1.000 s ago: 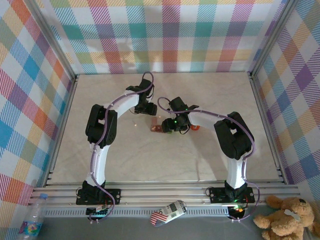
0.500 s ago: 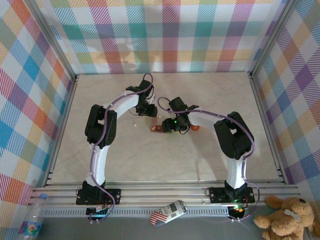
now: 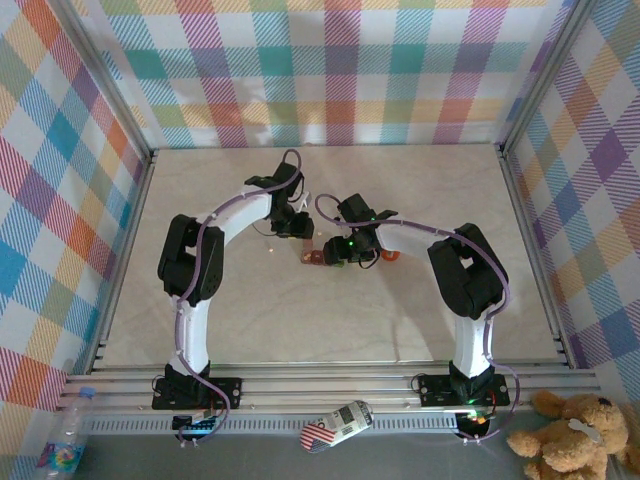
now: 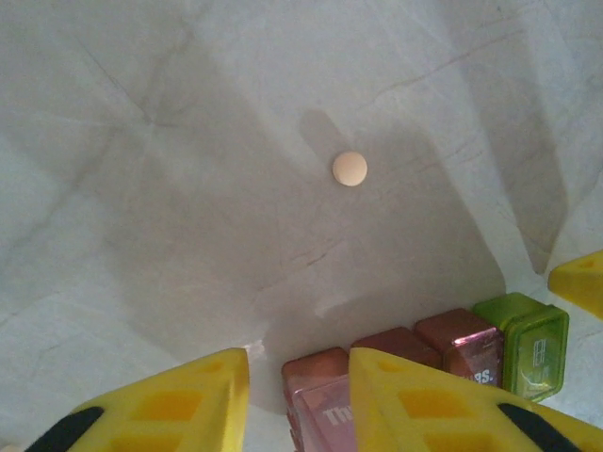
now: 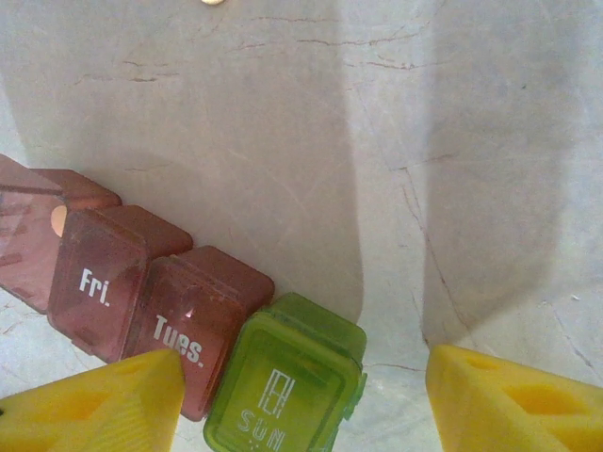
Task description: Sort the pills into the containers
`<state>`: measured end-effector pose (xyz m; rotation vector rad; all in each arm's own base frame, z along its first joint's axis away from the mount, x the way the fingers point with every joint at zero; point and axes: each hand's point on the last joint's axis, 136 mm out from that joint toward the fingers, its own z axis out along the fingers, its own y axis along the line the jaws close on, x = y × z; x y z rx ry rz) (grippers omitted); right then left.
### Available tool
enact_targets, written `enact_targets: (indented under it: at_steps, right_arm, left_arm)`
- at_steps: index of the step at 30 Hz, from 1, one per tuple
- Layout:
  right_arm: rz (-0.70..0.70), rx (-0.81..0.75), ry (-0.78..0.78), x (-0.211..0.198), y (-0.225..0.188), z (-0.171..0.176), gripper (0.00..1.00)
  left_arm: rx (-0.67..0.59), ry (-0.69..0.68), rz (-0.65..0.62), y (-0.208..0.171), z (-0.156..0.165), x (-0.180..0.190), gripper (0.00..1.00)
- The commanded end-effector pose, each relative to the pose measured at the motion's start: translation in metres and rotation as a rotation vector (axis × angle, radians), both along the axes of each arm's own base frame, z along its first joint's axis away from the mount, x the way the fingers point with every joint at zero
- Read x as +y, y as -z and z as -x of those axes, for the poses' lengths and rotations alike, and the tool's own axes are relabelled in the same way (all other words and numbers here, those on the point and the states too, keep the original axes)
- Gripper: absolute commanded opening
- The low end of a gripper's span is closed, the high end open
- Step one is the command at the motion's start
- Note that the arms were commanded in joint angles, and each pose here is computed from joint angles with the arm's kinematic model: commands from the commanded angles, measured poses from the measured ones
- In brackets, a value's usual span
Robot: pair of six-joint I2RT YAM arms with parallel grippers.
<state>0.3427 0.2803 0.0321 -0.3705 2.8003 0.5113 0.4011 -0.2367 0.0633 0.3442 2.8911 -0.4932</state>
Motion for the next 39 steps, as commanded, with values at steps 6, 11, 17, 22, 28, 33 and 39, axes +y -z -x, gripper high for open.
enact_targets:
  at_steps: [6,11,17,22,28,33,39]
  right_arm:
    - [0.037,0.038,0.028,-0.007,0.018,0.000,0.68]
    - [0.037,0.041,0.028,-0.006,0.019,0.000,0.68]
    - [0.042,0.045,0.033,-0.008,0.022,0.000,0.68]
    - [0.041,0.049,0.035,-0.008,0.024,0.000,0.68]
    - [0.041,0.053,0.038,-0.009,0.026,0.000,0.68]
    - [0.044,0.057,0.039,-0.010,0.028,0.000,0.68]
    - [0.043,0.070,0.048,-0.012,0.032,-0.001,0.68]
  left_arm:
    - [-0.007,0.030,0.058,-0.018,0.015,-0.012,0.27]
    - [-0.004,0.042,0.071,-0.019,0.027,-0.016,0.25]
    - [0.015,0.054,0.069,-0.012,0.043,-0.020,0.22]
    - [0.030,0.061,0.063,-0.003,0.057,-0.021,0.21]
    - [0.034,0.055,0.029,0.008,0.065,-0.017,0.20]
    - [0.029,0.042,0.005,0.017,0.063,-0.013,0.20]
    - [0.014,0.026,-0.037,0.026,0.055,-0.008,0.20]
